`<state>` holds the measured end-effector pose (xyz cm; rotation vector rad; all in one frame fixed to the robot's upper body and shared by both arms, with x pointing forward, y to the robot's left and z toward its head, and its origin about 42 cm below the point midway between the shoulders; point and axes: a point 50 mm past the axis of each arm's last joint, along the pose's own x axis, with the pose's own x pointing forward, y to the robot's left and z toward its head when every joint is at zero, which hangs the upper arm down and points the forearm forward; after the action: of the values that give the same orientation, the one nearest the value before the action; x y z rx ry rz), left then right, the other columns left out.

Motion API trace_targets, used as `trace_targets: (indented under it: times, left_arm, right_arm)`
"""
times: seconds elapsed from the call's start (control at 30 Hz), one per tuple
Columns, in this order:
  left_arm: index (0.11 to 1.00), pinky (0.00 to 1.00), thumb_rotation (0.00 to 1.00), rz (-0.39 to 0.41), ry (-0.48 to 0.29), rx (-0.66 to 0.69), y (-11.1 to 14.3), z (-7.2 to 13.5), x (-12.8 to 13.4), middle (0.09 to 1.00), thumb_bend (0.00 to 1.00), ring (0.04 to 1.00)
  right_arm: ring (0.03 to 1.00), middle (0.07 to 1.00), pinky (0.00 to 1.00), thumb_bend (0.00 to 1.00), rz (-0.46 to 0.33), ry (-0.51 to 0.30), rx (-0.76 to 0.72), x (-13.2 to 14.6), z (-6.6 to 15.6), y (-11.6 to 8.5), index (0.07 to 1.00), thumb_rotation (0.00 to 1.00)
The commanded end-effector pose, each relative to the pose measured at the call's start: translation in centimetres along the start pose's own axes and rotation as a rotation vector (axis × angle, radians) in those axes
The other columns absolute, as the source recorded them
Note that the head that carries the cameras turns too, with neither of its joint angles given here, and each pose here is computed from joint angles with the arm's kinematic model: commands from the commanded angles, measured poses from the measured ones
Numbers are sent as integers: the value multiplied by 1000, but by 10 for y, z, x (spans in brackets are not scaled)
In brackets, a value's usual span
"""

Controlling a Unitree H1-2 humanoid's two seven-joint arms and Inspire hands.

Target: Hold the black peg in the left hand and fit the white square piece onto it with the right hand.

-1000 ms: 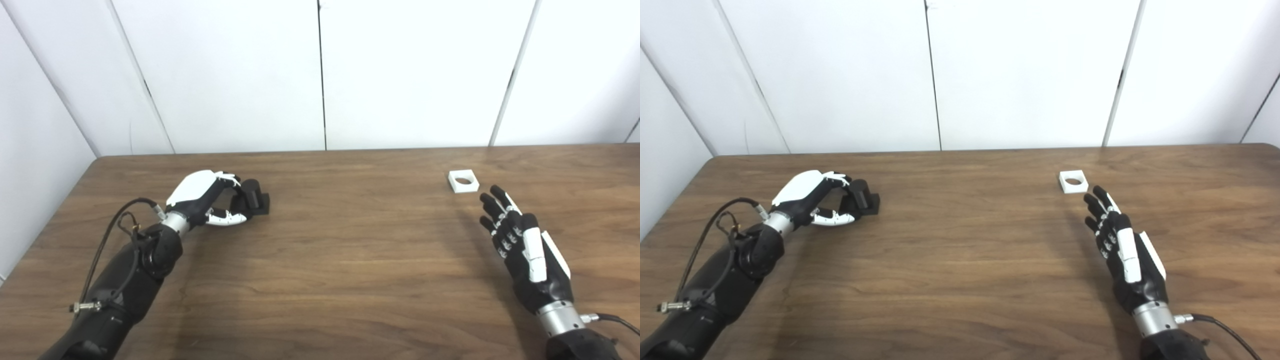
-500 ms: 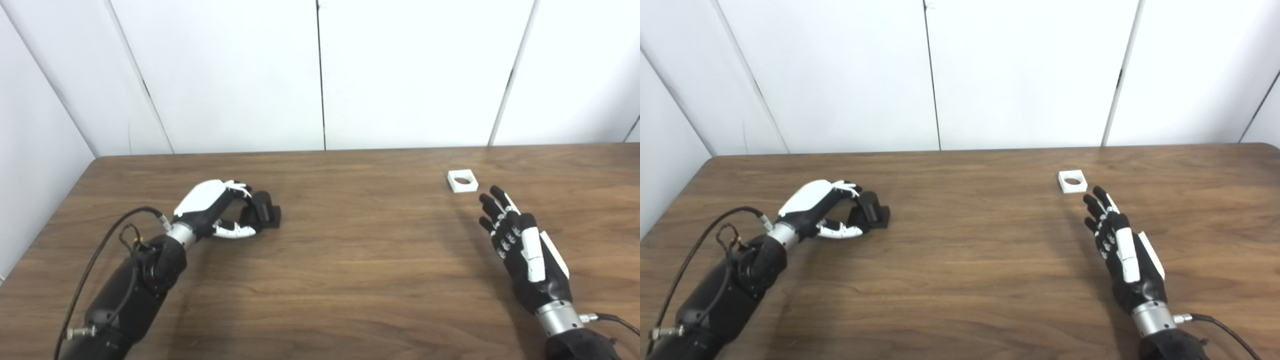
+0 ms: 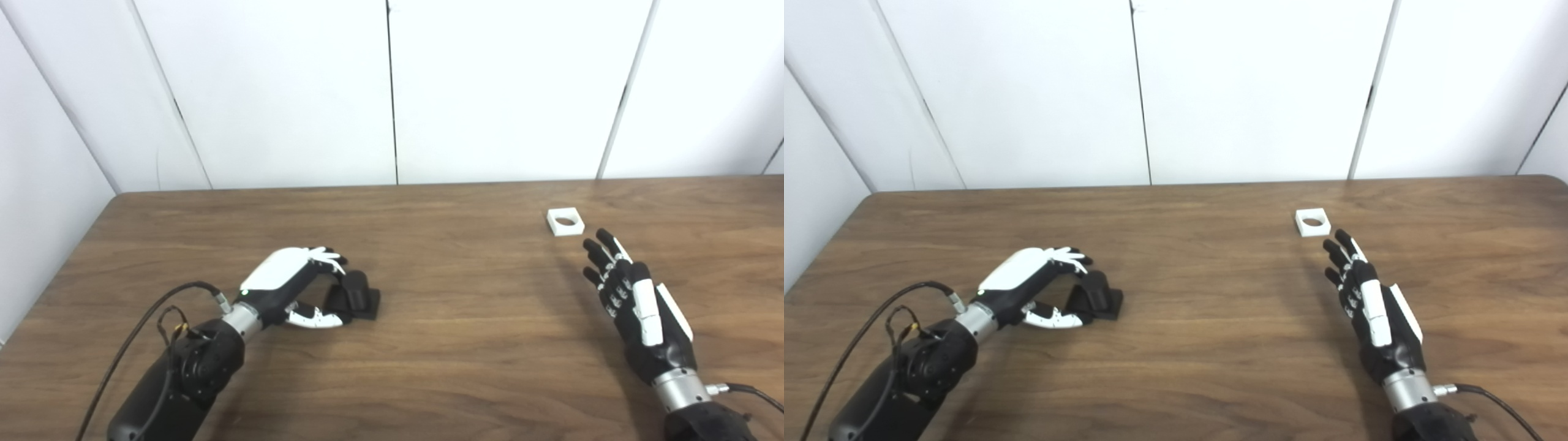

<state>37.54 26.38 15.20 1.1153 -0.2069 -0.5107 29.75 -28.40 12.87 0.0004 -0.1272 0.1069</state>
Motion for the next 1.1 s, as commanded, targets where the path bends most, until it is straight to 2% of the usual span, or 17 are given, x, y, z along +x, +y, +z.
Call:
trace_targets:
  times: [0.0,0.3,0.43,0.53,0.73,0.87,1.07]
  left_arm:
    - [564,966,354,-4,-80,37,1,16,0,865,543,943]
    - [558,955,412,-62,-178,32,-23,45,-9,867,548,939]
    - [547,948,415,-71,-228,26,-34,58,-14,861,536,931]
    - [519,943,373,-65,-253,11,-41,66,-17,853,538,927]
    - [539,948,396,-80,-274,16,-47,74,-20,862,555,935]
    - [533,944,395,-72,-290,6,-50,79,-21,853,562,928]
    - [532,945,409,-77,-303,7,-52,82,-21,848,565,929]
  right_arm:
    - [993,948,968,650,-16,95,72,-24,-32,16,978,1000]
    - [992,947,968,658,-21,94,90,-24,-32,25,976,1000]
    - [993,948,972,662,-25,94,95,-24,-32,28,977,1000]
    - [992,948,975,649,-28,96,101,-25,-32,30,975,999]
    - [1000,961,998,655,-18,95,98,-27,-32,30,991,1000]
    - [994,952,970,653,-36,95,93,-27,-31,29,977,1000]
    - [998,952,980,653,-37,89,104,-27,-31,29,980,1000]
